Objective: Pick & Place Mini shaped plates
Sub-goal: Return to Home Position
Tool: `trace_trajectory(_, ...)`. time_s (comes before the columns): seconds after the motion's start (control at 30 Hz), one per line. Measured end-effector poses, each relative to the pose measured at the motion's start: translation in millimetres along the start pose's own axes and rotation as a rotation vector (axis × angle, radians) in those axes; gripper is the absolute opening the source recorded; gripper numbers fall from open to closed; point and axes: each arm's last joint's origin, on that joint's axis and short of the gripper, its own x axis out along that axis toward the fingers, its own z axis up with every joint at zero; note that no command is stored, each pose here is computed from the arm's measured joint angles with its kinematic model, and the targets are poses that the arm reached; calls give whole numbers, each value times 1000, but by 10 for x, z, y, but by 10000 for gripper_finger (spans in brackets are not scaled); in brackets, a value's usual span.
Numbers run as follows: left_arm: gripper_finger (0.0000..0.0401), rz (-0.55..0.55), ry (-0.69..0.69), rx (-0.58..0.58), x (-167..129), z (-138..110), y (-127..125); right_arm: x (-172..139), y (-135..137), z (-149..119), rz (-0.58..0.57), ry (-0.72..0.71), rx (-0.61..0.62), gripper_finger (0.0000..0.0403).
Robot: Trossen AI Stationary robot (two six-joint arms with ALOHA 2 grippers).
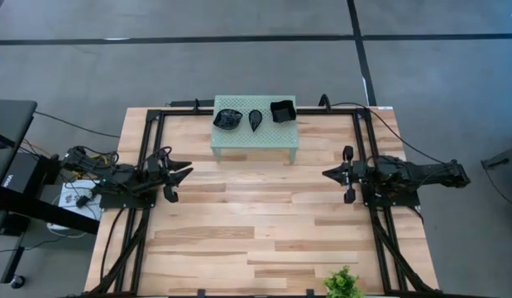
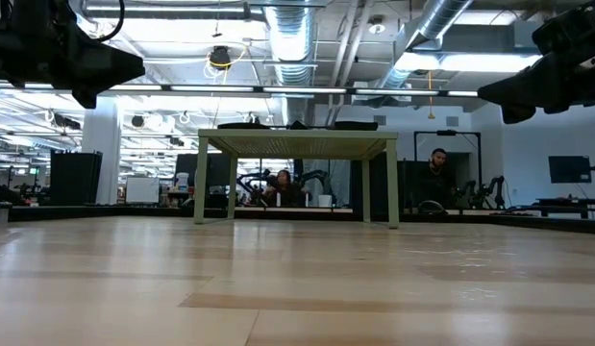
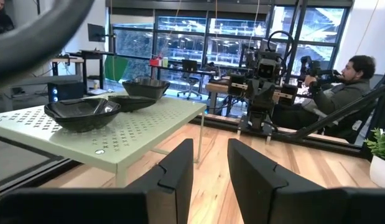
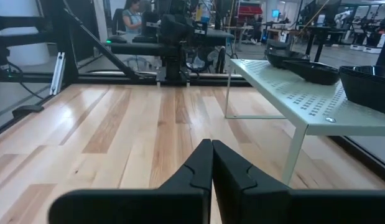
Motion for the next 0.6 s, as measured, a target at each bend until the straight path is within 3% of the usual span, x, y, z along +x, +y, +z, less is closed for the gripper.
trace_trajectory(0.6,101,0,-6,-6,0,7,0,-1,0,-1,0,3,0,1)
